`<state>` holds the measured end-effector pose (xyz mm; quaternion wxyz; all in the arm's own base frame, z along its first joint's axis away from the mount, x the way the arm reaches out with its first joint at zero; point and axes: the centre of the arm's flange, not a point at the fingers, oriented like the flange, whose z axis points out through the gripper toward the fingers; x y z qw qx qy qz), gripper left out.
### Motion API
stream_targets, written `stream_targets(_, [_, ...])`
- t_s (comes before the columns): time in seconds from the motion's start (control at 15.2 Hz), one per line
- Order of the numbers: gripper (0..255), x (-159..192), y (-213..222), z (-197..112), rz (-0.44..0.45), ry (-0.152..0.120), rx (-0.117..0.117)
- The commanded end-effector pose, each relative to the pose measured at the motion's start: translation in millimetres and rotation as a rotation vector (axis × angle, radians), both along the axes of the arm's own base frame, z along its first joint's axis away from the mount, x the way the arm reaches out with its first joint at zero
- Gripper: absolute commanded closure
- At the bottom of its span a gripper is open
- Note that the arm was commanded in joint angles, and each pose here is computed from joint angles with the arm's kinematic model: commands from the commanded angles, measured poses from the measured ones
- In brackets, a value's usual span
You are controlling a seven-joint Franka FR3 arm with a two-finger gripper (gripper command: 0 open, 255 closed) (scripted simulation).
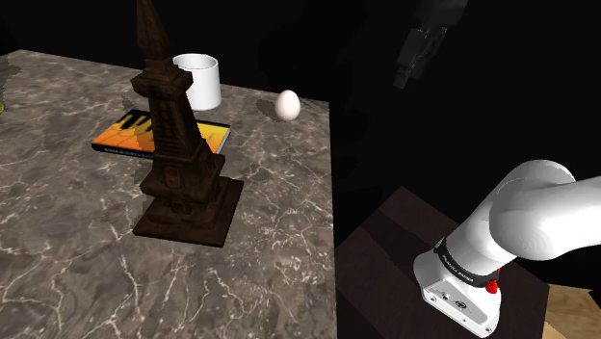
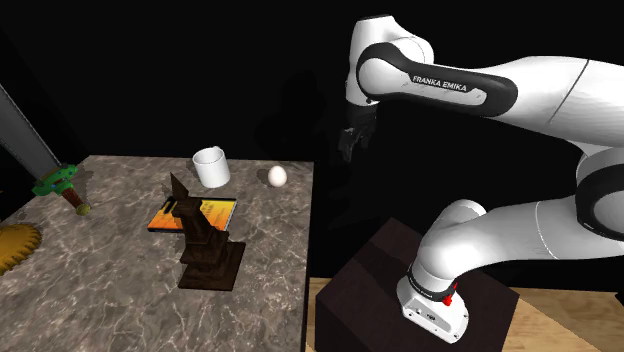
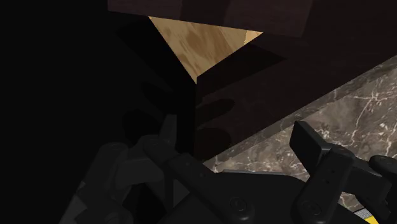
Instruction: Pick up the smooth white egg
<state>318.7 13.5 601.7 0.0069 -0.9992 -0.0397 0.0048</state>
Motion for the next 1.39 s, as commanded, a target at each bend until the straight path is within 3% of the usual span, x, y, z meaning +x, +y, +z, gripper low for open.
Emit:
stream_targets(0.0, [0, 0, 0, 0, 0.000, 0.000, 0.000])
stream_targets(1.32, [0, 236, 143, -73, 0.226, 0.194, 0.064])
